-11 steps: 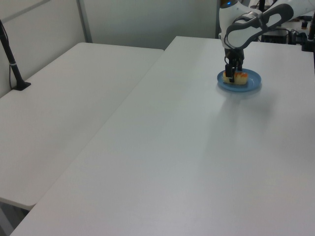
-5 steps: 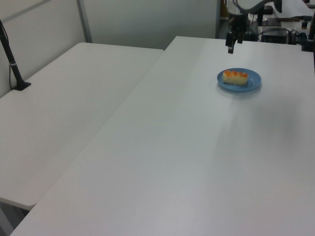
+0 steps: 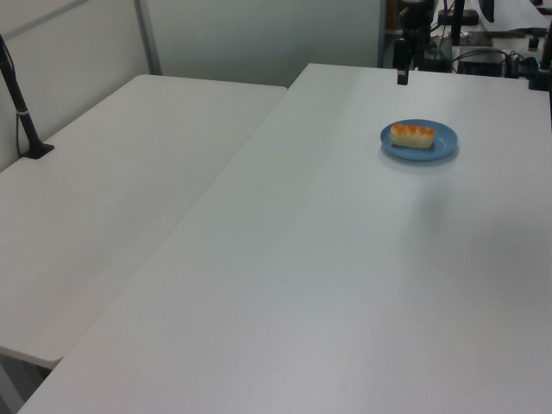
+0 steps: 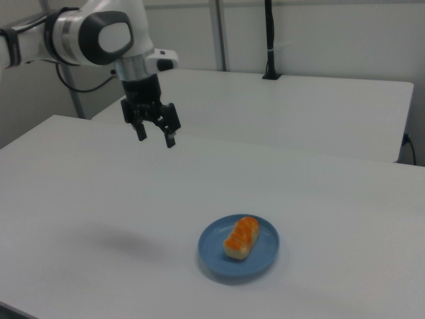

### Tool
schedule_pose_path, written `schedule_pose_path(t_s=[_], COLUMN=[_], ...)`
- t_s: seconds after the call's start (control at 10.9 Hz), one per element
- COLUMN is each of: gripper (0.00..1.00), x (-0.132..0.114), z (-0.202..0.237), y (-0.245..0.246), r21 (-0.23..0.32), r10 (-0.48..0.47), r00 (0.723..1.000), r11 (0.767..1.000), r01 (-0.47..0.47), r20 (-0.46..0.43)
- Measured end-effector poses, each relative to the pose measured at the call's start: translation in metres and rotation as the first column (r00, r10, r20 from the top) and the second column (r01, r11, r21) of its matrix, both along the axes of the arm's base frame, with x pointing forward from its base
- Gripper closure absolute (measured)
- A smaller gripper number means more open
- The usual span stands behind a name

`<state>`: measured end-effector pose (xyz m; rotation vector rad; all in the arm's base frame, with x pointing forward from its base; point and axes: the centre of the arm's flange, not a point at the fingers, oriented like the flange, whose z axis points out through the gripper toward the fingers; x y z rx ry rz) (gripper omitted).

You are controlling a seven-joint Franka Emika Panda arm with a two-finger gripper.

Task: Put the bread on a plate

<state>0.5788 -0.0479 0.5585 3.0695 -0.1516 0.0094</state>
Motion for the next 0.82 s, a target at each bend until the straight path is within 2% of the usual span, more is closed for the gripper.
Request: schedule_pose_path(t_s=[0.27, 0.46, 0.82], gripper=[0.0, 0.0, 0.0], x=[0.0, 0.0, 0.0], z=[0.004, 0.004, 0.003], y=[0.036, 0.038, 0.035], r21=[0.012, 0.034, 0.035], r10=[0.04, 0.036, 0.031], r00=[0.999, 0.999, 0.999], r11=[0.999, 0.999, 0.999], r01=[-0.04, -0.036, -0.031], r20=[0.008, 0.01, 0.009])
